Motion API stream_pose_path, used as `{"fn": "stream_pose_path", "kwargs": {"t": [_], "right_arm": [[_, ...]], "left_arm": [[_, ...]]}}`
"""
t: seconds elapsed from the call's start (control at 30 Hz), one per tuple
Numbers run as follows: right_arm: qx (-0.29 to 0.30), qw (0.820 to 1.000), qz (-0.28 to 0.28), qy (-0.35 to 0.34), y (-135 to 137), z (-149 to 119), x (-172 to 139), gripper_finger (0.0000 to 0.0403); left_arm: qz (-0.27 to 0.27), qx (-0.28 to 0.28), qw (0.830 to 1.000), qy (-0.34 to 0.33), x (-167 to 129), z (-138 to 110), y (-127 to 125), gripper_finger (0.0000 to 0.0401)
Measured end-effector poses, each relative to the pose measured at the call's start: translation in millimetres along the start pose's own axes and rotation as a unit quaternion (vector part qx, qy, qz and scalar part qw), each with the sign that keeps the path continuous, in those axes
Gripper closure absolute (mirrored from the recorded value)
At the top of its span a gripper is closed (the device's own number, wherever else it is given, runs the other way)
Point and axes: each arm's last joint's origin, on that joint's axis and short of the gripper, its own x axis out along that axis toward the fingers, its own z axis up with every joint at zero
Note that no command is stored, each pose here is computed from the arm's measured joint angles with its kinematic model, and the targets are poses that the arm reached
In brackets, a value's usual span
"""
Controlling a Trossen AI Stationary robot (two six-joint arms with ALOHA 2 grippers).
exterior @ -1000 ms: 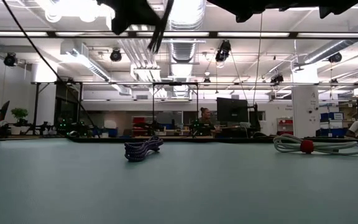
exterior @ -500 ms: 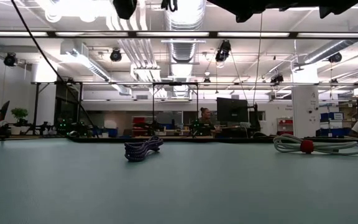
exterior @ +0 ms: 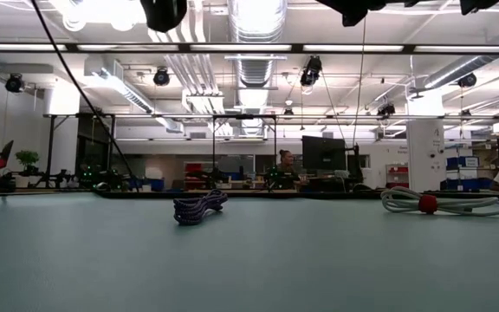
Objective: Pick and place USB-C Cables
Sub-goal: Put the green charger cable into the gray bin
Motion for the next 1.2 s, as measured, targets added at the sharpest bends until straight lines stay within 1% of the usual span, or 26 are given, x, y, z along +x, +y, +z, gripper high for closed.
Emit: {"fn": "stream_pose_path", "kwargs": {"t": [0.13, 0.23, 0.37, 0.47, 0.53, 0.67, 0.77, 0.87, 0.97, 1.07, 1.1, 1.2], "right_arm": [[0.004, 1.0, 0.001, 0.005, 0, 1, -3, 0.0211], [0.003, 1.0, 0.002, 0.007, 0, 0, -3, 0.0211], [0.005, 1.0, 0.003, 0.01, 0, 0, -3, 0.0211], [0.005, 1.0, 0.004, 0.013, 0, -1, -3, 0.0211], [0.005, 1.0, 0.003, 0.013, 0, -1, -3, 0.0211], [0.005, 1.0, 0.003, 0.013, 0, -1, -3, 0.0211], [0.005, 1.0, 0.003, 0.012, 0, -1, -3, 0.0211], [0.005, 1.0, 0.003, 0.011, 0, -1, -3, 0.0211], [0.005, 1.0, 0.003, 0.011, 0, 0, -3, 0.0211], [0.005, 1.0, 0.003, 0.01, 0, 0, -3, 0.0211], [0.006, 1.0, 0.003, 0.01, 0, 0, -3, 0.0211], [0.009, 1.0, 0.004, 0.012, 0, -1, -3, 0.0211]], "left_arm": [[0.017, -0.098, 0.995, 0.029, -2, -6, -2, 0.0399], [0.032, -0.148, 0.987, 0.062, -5, -20, -6, 0.0399], [0.059, -0.24, 0.965, 0.087, -9, -42, -14, 0.0399], [0.092, -0.301, 0.941, 0.128, -18, -58, -24, 0.0399], [0.134, -0.331, 0.921, 0.159, -27, -66, -28, 0.04], [0.215, -0.366, 0.88, 0.213, -50, -78, -33, 0.04], [0.258, -0.378, 0.854, 0.247, -64, -73, -41, 0.04], [0.313, -0.376, 0.822, 0.292, -75, -66, -46, 0.04], [0.35, -0.371, 0.79, 0.34, -84, -55, -54, 0.04], [0.401, -0.344, 0.748, 0.401, -93, -50, -58, 0.04], [0.418, -0.335, 0.731, 0.423, -96, -51, -59, 0.04], [0.455, -0.321, 0.669, 0.492, -104, -55, -64, 0.04]]}}
